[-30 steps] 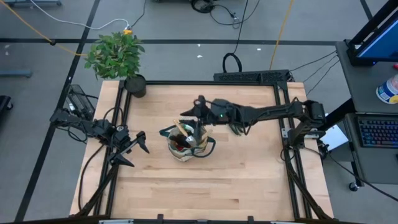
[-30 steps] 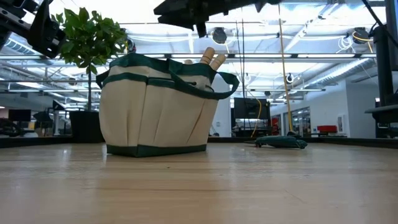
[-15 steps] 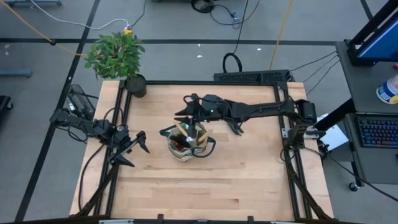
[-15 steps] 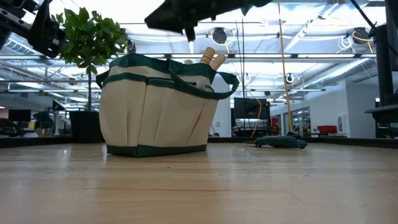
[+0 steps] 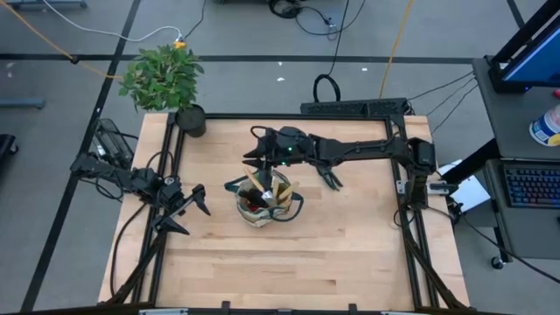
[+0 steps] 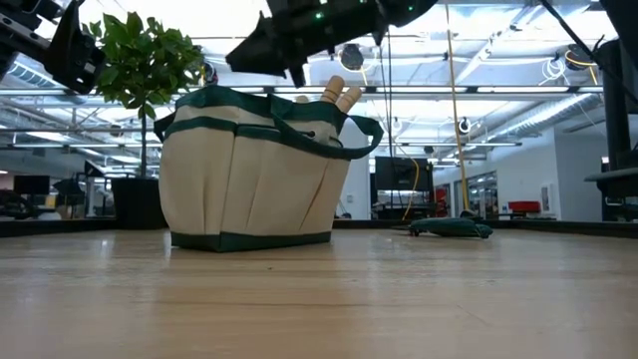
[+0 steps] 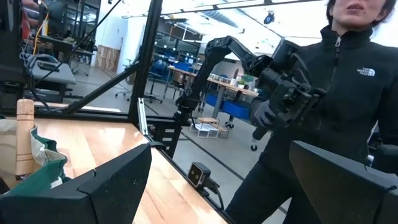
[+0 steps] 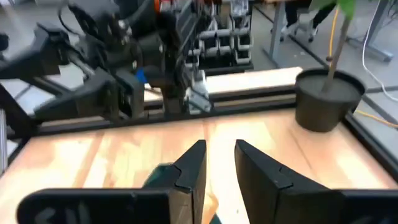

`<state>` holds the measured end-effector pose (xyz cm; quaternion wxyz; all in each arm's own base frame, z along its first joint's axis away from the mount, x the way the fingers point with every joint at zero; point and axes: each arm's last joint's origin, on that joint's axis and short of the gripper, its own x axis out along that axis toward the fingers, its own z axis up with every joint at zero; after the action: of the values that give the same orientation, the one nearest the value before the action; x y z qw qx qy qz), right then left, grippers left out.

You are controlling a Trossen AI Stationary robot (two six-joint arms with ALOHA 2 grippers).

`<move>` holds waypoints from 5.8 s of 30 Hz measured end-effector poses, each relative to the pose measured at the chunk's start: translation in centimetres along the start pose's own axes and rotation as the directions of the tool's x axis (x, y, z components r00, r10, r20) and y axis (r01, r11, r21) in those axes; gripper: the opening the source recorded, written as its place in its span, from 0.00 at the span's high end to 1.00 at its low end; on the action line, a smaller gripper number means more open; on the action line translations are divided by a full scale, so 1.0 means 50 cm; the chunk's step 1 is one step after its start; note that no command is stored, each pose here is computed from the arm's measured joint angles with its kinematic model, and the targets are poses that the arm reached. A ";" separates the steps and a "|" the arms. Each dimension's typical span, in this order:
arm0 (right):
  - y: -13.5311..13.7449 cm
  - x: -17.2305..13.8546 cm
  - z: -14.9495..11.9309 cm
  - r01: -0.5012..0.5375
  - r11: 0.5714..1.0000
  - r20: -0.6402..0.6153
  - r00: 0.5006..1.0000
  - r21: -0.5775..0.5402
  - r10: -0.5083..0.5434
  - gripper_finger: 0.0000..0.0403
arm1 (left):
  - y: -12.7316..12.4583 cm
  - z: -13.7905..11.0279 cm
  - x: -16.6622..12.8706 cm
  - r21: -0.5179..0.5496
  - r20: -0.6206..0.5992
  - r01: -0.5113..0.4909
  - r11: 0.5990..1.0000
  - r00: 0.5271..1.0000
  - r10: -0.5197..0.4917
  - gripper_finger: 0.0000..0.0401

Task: Pick & Place Garden tools in Gardening bag
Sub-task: Put the green shear scissors into the gardening bag

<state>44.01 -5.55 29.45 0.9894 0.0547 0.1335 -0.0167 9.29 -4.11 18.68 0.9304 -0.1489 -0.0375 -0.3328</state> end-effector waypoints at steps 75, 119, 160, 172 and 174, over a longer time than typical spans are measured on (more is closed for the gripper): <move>-0.053 -0.351 -0.307 -0.630 0.526 -0.820 0.400 -0.571 -0.410 0.81 | 0.003 -0.007 0.000 0.162 -0.032 -0.015 0.987 0.999 0.021 0.03; -0.050 -0.307 -0.326 -0.638 0.230 -0.678 0.699 -0.735 -0.227 0.81 | -0.006 -0.001 0.000 0.108 -0.027 0.107 0.988 0.994 -0.104 0.03; -0.059 -0.290 -0.355 -0.760 -0.049 -0.717 0.631 -0.648 -0.296 0.81 | -0.004 -0.007 0.000 0.128 -0.056 0.101 0.987 0.994 -0.094 0.03; -0.050 -0.288 -0.356 -0.759 -0.074 -0.722 0.641 -0.647 -0.263 0.81 | -0.003 -0.011 -0.001 0.168 -0.075 0.100 0.981 0.993 -0.088 0.03; -0.046 -0.287 -0.356 -0.759 -0.082 -0.722 0.642 -0.646 -0.259 0.81 | -0.003 -0.011 -0.001 0.168 -0.075 0.099 0.981 0.993 -0.088 0.03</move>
<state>25.39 -5.55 15.98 0.5603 -0.6283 0.4347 0.3199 9.16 -4.36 18.19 0.9238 -0.0553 -0.0417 -0.3766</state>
